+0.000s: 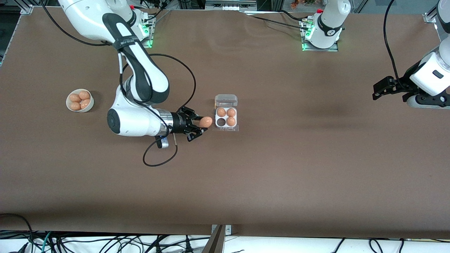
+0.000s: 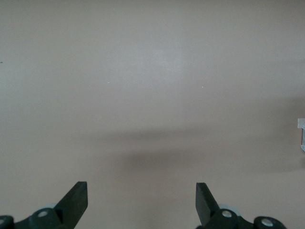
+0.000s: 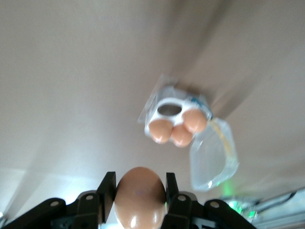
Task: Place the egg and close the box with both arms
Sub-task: 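Lower the egg into the empty slot and open the right gripper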
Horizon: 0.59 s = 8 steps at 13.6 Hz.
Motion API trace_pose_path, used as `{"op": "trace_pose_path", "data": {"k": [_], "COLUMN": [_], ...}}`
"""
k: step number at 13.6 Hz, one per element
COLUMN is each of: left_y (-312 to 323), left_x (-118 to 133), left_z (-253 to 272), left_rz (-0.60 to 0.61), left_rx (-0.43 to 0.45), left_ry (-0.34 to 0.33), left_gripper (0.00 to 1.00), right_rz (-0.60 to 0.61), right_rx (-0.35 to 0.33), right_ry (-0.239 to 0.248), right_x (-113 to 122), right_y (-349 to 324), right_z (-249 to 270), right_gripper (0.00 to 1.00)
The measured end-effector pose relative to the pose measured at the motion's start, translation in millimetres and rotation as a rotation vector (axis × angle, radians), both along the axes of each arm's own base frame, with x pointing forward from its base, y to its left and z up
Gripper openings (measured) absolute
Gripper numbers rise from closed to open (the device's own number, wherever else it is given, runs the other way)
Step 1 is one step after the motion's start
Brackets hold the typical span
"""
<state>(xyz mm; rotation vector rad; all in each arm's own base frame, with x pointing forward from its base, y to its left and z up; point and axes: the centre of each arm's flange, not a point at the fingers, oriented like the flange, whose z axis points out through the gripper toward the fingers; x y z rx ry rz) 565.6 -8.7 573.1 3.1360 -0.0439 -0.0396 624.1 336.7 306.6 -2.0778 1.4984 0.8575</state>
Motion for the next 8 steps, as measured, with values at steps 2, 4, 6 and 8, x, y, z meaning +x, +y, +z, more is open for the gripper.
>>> {"op": "trace_pose_path", "data": {"k": [2,4,6,8], "left_y": [0,0,0,0], "left_x": [0,0,0,0], "left_z": [0,0,0,0], "left_rz": [0.000,0.000,0.000,0.000], "left_rx": [0.000,0.000,0.000,0.000], "left_ry": [0.000,0.000,0.000,0.000], "left_gripper": [1.00,1.00,1.00,1.00], "right_rz": [-0.057,-0.101,-0.096,-0.075], "right_rx": [0.108,0.215,0.290,0.365], "right_ry": [0.035,0.037,0.035,0.039], "right_x": [5,13,13,4], "right_y": [-4,-14,-16,-11], "right_z": [-11,-24,-42,-62], "right_gripper": [0.47,0.47,0.47,0.47]}}
